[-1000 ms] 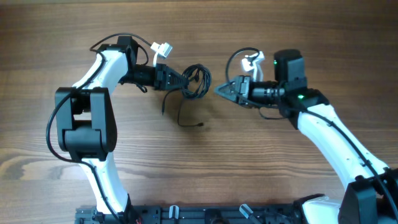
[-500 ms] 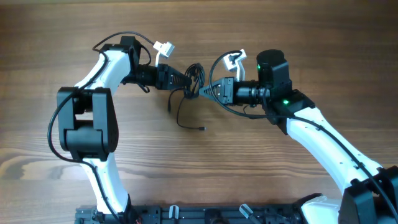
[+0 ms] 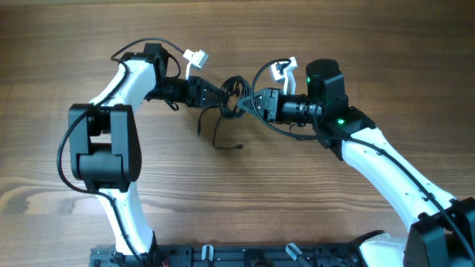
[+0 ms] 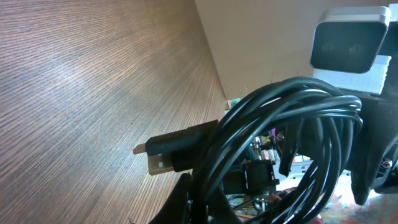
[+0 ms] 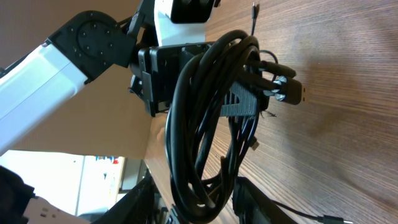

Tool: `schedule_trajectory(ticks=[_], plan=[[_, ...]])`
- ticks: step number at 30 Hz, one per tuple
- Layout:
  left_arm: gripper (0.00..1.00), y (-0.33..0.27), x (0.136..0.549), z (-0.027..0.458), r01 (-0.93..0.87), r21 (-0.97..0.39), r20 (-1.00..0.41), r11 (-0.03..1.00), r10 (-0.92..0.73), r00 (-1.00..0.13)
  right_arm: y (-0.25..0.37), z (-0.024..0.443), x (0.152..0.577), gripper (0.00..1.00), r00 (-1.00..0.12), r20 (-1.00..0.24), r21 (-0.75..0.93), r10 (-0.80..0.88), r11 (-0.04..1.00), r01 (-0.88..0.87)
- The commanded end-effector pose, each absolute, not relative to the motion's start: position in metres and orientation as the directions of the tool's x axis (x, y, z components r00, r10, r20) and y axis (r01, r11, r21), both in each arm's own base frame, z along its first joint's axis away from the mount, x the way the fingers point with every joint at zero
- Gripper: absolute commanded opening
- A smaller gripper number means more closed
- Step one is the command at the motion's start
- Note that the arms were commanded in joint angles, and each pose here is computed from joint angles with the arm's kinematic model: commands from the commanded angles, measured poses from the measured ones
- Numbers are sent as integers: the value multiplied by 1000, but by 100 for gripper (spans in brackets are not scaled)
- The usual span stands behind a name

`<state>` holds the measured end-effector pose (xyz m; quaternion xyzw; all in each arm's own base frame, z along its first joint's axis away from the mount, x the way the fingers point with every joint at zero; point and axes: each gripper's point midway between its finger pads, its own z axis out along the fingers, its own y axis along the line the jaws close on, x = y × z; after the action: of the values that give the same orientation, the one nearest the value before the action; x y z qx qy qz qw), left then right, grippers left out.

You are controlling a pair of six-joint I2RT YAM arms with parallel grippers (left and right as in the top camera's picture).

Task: Untangle cables
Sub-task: 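Grasp the hanging cable loops with the right gripper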

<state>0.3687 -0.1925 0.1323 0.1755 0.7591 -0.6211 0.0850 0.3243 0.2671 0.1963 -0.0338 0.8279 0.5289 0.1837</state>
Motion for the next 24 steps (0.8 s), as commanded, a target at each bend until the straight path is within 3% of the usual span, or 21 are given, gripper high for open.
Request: schedule_trajectory(ticks=[1,4,8,12,14,15,16,17,19,21,22,24], plan=[[4,-198,366,151,409,-906,-392,113,148,-908,268,196,332,44,-927,-335,862,169,453,-229],[4,-199,365,154,403,-910,-388,97,142,-911,270,196,332,47,-927,-337,860,167,456,-230],[4,-202,364,154,403,-910,-388,94,149,-910,275,197,328,27,-927,-340,859,156,452,-239],[4,-208,360,154,405,-910,-388,87,165,-907,278,201,329,29,-921,-358,859,154,441,-260],[4,-211,358,153,407,-910,-389,84,175,-905,278,202,329,18,-919,-363,858,155,439,-265],[6,-213,357,153,408,-909,-388,86,180,-904,278,202,330,5,-918,-365,857,157,441,-265],[9,-213,357,152,408,-908,-388,90,183,-903,278,201,331,4,-916,-367,855,161,446,-264],[16,-213,357,151,408,-908,-387,93,185,-903,277,200,332,4,-914,-370,852,165,453,-263],[44,-210,358,147,411,-904,-385,117,193,-903,272,194,337,4,-908,-372,838,193,490,-239],[89,-206,360,143,415,-899,-387,138,193,-902,267,188,341,4,-904,-370,823,214,527,-212],[97,-204,361,143,414,-899,-385,144,189,-903,264,184,343,4,-902,-369,815,225,545,-197],[100,-199,363,143,409,-900,-382,150,178,-907,257,175,347,4,-897,-364,793,252,588,-157]])
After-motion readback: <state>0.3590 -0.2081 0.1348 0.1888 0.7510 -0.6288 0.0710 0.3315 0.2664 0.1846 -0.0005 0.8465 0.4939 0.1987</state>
